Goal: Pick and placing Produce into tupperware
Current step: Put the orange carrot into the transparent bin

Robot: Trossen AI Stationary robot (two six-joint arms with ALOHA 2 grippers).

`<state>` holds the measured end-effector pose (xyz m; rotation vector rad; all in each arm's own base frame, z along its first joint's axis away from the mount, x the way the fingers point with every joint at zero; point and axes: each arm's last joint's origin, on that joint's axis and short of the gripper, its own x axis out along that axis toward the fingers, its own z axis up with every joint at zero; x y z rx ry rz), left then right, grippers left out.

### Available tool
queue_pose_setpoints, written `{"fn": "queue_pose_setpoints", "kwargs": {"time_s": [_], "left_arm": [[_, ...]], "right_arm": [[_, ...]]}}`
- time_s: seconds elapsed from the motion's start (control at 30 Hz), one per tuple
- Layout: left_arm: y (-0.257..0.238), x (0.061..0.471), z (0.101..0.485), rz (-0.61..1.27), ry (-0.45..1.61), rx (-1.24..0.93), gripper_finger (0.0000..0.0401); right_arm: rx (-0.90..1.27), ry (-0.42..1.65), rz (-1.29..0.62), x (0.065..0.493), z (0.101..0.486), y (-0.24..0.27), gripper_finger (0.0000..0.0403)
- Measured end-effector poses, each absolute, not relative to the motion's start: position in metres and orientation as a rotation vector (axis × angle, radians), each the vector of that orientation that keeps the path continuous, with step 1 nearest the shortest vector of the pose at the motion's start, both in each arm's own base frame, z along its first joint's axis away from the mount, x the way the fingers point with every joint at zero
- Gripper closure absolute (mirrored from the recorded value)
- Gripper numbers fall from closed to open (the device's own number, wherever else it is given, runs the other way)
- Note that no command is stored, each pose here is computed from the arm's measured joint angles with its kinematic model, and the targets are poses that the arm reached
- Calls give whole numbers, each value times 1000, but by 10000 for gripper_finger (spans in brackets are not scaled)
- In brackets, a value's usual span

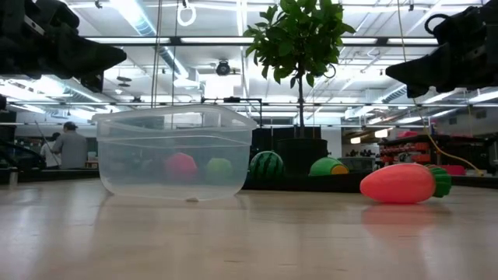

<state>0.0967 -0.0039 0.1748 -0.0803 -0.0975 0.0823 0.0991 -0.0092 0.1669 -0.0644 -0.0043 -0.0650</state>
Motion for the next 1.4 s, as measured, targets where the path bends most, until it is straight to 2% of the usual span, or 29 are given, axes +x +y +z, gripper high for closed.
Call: {"fn": "queue_pose_setpoints", "kwargs": {"time_s": [0.23,0.33,0.53,0.67,0.8,1.03,1.4], "left_arm": [[-4,97,175,82,-97,-80,376],[-4,97,175,83,-97,-80,375],[-4,97,175,83,-98,-80,367],[-4,97,175,83,-97,-80,371],[-4,97,175,83,-97,-80,378],[-4,97,175,83,-97,-79,380],[-4,97,175,83,-97,-80,372]], "right_arm": [[33,-9,-82,99,167,-10,366],[57,-17,-105,99,168,-10,346],[92,-60,-104,98,175,-10,245],[43,-147,-50,92,204,-7,177],[10,-219,79,85,236,-1,141],[9,-145,167,100,269,6,138],[-49,386,290,151,326,25,143]]}}
